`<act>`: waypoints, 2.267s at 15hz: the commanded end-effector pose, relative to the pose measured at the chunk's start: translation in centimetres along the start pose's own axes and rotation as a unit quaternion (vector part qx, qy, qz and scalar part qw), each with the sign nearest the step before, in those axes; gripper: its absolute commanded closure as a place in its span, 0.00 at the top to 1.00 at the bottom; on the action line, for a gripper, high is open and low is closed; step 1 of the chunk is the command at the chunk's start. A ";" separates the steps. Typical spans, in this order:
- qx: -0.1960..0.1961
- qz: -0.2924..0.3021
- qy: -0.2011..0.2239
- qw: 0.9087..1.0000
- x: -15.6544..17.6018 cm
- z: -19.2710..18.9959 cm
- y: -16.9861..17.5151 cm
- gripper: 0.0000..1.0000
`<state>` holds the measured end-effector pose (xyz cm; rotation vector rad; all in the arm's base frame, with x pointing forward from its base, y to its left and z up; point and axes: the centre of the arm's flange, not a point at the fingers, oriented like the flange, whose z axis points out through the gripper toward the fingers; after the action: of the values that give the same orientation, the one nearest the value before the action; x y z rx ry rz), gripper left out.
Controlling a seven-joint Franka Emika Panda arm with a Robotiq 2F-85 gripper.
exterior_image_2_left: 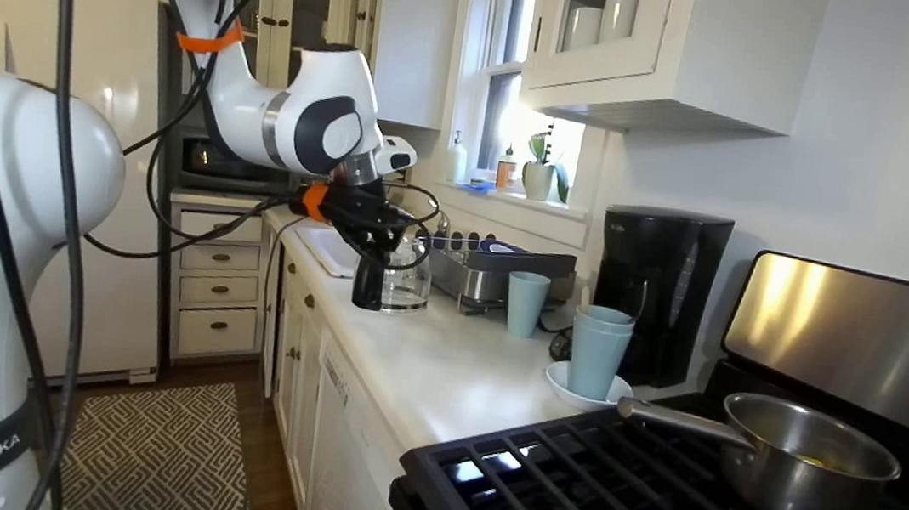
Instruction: Remove the kettle from the coffee machine and then put it on the counter
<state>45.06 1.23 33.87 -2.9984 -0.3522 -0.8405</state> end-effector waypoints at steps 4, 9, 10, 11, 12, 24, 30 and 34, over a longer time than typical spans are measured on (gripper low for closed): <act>0.020 -0.068 0.016 0.997 2.7 -0.2 -1.2 0.08; 0.031 -0.094 0.036 0.994 4.8 0.1 -1.3 0.08; 0.037 -0.096 0.041 0.994 5.3 0.1 -1.2 0.08; 0.040 -0.097 0.045 0.993 5.9 0.3 -1.0 0.08; 0.041 -0.099 0.049 0.993 6.3 0.4 -0.9 0.08; 0.072 -0.103 0.041 0.991 10.0 3.5 1.4 0.08; 0.074 -0.105 0.048 0.991 10.9 5.0 2.2 0.08; 0.072 -0.100 0.039 0.992 11.2 6.0 2.6 0.08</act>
<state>52.72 1.39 37.12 -2.8310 -0.6868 -0.8938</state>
